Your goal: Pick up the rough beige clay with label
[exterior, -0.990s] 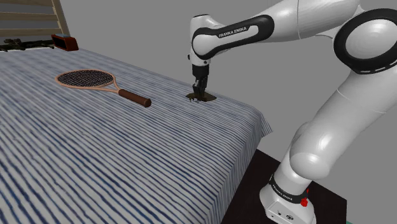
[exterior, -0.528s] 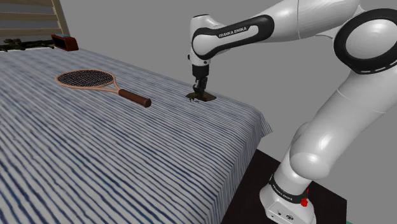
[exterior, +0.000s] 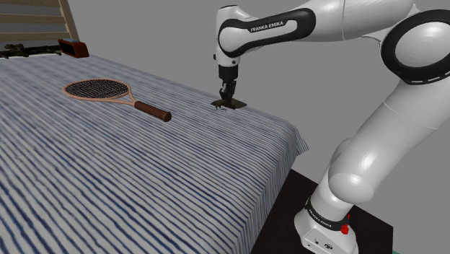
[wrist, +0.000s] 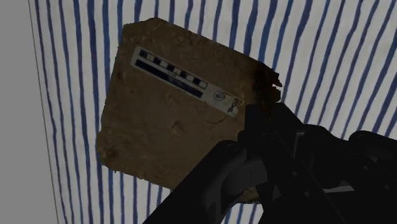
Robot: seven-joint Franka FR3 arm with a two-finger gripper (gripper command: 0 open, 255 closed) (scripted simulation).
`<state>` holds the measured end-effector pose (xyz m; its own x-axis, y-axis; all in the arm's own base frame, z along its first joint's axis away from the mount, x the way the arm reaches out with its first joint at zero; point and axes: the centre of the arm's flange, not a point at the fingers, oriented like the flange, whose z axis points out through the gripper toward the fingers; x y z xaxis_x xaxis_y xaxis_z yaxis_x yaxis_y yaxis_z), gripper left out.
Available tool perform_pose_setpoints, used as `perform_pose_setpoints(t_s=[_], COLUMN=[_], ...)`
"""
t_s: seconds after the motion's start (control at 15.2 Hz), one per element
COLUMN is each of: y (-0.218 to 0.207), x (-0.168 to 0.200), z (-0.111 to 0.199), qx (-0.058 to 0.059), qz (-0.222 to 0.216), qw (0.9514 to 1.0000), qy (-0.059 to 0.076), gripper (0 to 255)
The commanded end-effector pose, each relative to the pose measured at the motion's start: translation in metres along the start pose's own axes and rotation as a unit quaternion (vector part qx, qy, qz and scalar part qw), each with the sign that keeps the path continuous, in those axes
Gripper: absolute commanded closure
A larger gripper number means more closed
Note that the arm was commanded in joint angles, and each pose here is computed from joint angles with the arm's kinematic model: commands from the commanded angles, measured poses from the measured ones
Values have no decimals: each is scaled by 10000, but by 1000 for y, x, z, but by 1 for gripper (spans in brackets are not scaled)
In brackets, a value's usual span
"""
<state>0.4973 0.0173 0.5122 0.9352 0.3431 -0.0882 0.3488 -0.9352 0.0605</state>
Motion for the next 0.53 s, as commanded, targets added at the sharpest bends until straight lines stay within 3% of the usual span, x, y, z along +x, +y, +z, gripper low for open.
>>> perform_pose_setpoints(t_s=[0.0,0.46], y=[1,3], x=[-1,-4], z=[-11,-48], qx=[1,1], qz=[0,0], qw=[10000,10000], qy=[-1,-1], gripper=[255,255])
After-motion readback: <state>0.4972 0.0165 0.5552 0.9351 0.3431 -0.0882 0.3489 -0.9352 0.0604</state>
